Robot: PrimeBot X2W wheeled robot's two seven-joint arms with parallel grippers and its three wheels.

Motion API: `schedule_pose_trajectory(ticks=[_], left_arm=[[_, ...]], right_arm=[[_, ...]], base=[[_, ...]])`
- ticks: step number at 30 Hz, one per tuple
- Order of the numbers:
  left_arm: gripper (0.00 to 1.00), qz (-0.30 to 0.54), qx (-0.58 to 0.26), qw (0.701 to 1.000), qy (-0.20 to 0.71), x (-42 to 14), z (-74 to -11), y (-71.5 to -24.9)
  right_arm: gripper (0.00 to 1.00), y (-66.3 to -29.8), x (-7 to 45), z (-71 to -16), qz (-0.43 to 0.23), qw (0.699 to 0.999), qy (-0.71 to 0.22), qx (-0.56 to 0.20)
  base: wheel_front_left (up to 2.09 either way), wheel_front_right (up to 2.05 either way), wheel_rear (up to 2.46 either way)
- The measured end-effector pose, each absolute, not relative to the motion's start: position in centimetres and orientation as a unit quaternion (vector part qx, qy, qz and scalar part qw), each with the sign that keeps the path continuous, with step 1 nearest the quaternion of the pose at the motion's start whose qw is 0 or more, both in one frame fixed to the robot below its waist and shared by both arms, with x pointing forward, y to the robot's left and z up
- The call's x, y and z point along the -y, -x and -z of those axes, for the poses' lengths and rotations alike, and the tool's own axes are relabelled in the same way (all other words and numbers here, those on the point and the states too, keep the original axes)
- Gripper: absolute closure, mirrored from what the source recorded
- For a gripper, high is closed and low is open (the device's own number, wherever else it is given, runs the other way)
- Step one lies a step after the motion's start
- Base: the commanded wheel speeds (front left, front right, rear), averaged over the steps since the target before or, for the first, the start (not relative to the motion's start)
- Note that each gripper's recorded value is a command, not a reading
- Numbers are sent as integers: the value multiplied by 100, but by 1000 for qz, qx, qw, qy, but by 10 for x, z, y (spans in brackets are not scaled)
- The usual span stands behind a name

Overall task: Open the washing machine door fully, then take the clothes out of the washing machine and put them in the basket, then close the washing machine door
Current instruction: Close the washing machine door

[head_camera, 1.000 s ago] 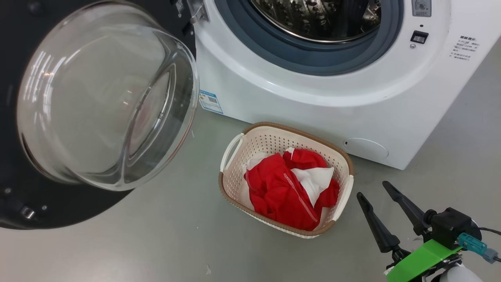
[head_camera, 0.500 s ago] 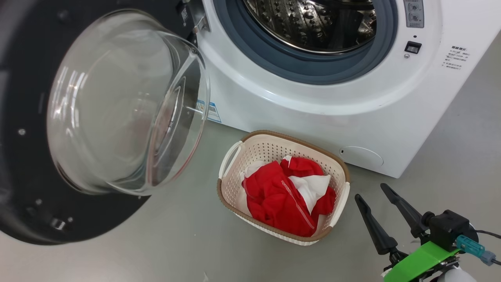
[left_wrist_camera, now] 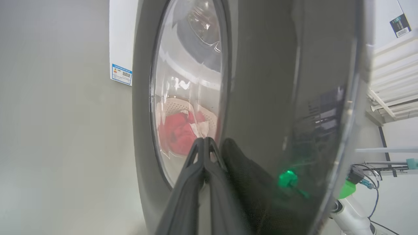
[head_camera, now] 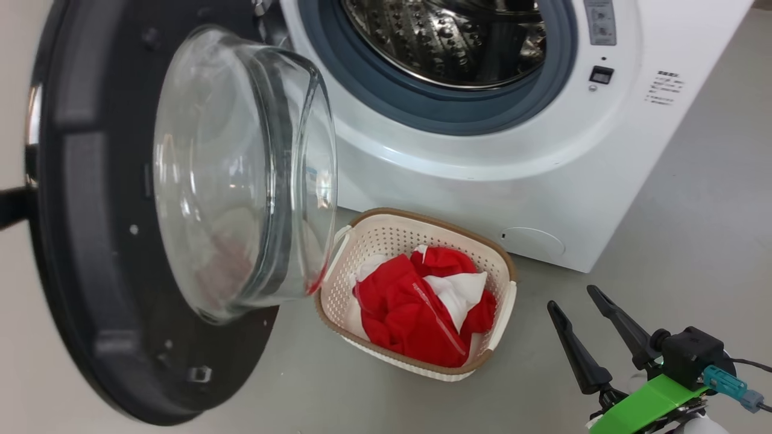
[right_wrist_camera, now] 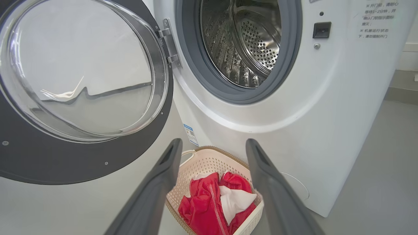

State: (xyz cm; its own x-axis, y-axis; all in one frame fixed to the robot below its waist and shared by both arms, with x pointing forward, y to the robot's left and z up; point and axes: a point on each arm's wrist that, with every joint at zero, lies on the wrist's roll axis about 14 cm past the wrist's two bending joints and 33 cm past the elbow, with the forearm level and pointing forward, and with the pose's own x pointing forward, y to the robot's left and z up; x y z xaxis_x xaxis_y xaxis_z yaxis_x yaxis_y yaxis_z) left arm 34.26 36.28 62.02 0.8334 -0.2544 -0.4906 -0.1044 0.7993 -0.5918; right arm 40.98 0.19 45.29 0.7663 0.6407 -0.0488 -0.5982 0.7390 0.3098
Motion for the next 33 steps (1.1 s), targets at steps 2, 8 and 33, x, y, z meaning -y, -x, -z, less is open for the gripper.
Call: schedule_pose_trajectory(ticks=[2,8,33], left_arm=[[100,64,-286,905,308,-351,-622,-347],[100,126,-280,909,283,-311,-626,-365],[100,241,-197,916,251,-185,-623,-456]], right_arm=[[0,-410,3,-455,-327,932,-140,-74],[0,-408,19,-458,-302,941,-139,-67],[0,-400,101,-463,-177,972,-150,-47]], base=[[0,0,0],[0,0,0],[0,0,0]])
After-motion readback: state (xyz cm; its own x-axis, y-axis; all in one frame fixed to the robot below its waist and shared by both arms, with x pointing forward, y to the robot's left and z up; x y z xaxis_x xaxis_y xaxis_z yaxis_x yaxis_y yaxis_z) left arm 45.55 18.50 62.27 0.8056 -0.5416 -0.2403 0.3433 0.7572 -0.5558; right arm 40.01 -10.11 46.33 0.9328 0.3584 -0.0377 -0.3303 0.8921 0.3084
